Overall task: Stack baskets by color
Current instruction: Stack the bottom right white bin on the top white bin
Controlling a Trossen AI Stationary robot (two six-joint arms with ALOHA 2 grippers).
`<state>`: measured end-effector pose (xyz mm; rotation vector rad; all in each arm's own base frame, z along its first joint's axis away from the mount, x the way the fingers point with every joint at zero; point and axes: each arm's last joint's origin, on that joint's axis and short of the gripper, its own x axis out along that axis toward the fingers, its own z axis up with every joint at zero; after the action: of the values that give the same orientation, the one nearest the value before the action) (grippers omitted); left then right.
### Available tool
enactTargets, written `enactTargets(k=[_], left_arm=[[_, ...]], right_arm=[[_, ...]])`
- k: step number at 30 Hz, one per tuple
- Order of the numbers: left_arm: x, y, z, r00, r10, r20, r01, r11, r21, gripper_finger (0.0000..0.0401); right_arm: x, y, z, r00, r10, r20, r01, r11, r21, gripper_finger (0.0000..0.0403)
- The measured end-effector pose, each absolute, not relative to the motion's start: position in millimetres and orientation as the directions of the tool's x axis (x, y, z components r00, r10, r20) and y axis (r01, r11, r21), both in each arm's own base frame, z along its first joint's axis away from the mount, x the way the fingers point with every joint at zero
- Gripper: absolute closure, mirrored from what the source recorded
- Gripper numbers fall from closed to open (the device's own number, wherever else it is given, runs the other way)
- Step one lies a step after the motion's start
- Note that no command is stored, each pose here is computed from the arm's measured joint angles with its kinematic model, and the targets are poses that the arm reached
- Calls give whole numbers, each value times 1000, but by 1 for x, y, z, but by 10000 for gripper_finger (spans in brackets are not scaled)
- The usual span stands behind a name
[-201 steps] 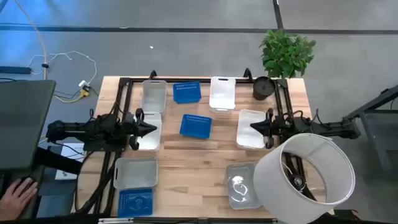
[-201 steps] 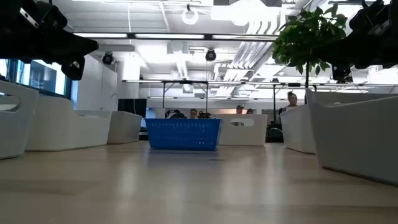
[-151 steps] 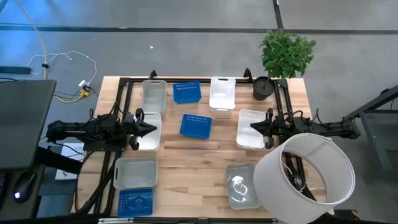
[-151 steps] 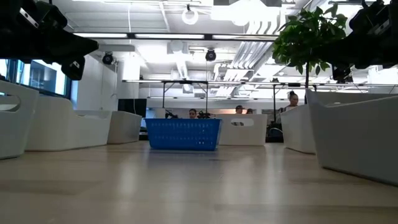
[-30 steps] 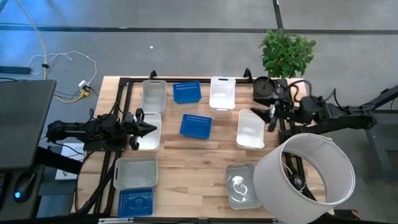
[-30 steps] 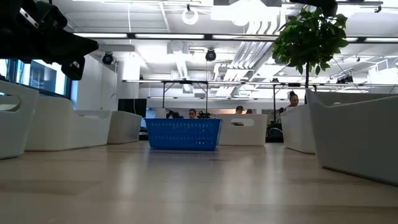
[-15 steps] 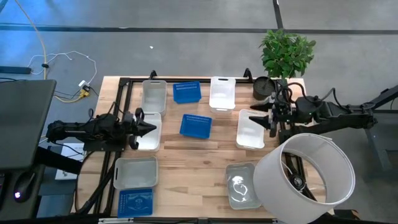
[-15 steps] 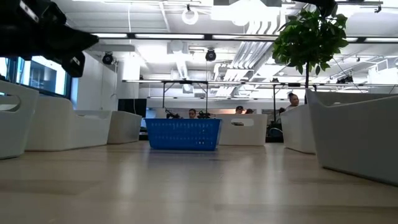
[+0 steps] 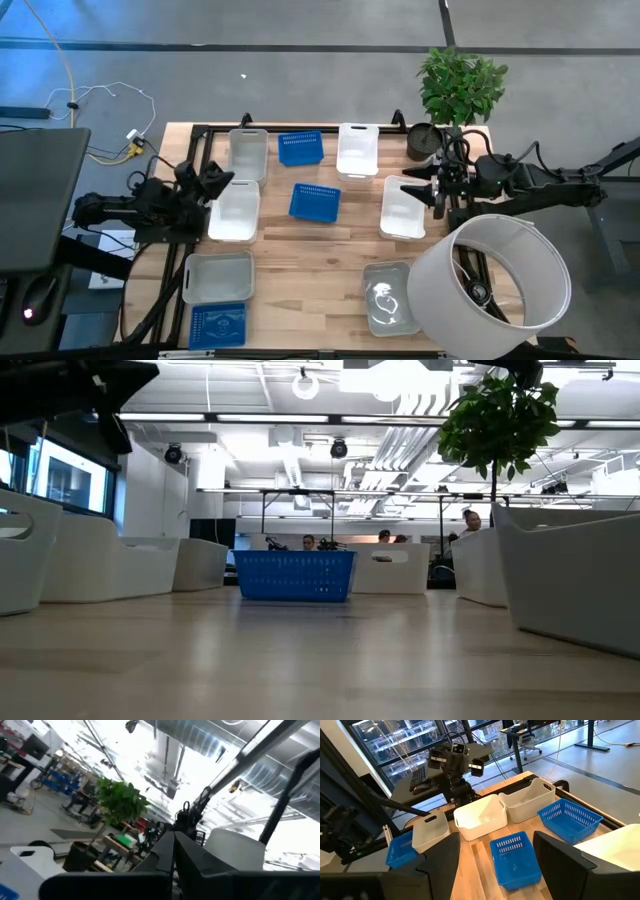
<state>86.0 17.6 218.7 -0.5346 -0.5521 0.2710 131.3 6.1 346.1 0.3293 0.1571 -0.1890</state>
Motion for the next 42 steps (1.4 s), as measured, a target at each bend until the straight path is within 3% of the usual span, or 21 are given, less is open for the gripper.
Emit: enactTargets(k=[6,13,19,42], left_arm=[[94,18,266,828,384,408,-160,860,-485,329],[122,20,312,912,357,203,-264,889,-375,226],[145,21,331,945,300,128,-257,927,-272,167],[153,22,337,946,303,116,-262,924,-279,153]], right_arm=[[131,6,346,970,-159,-183,210,929,305,163],[132,6,351,979,-154,-131,188,930,315,163],[132,7,352,983,-137,-121,172,916,364,163],[137,7,350,981,-137,-141,181,908,378,163]])
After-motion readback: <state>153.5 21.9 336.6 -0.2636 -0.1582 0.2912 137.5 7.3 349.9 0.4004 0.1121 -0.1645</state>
